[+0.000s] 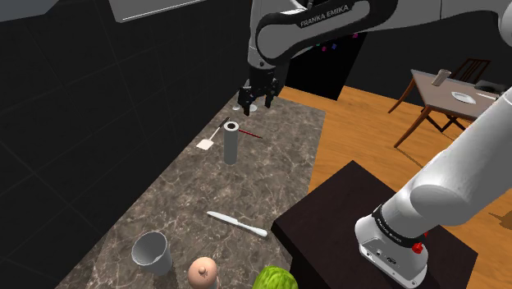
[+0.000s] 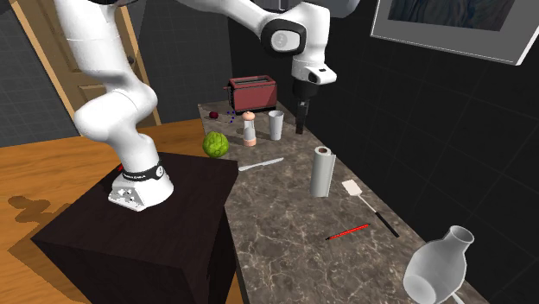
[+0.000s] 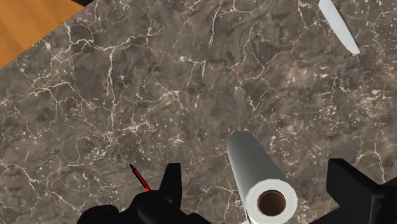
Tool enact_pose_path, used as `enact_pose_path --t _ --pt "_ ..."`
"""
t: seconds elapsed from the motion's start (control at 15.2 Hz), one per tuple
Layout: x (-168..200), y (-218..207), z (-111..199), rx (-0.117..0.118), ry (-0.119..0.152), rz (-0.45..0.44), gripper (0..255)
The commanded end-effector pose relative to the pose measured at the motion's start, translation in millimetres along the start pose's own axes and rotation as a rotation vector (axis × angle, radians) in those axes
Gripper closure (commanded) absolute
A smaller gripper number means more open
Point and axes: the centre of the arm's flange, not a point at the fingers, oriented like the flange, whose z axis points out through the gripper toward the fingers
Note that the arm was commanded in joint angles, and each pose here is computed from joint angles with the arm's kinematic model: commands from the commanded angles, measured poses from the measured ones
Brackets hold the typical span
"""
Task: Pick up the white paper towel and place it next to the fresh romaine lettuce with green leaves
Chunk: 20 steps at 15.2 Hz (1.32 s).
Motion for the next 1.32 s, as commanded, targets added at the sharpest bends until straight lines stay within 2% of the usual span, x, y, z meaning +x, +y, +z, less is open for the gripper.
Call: enact_pose_path --t 0.0,0.66,1.25 --pt "19.7 -7.2 17.5 -0.003 0.002 -0.001 0" --pt "113.4 -46.7 92.6 -0.017 0.008 -0.003 0" --pt "113.7 -46.0 132.5 -0.017 0.008 -0.003 0"
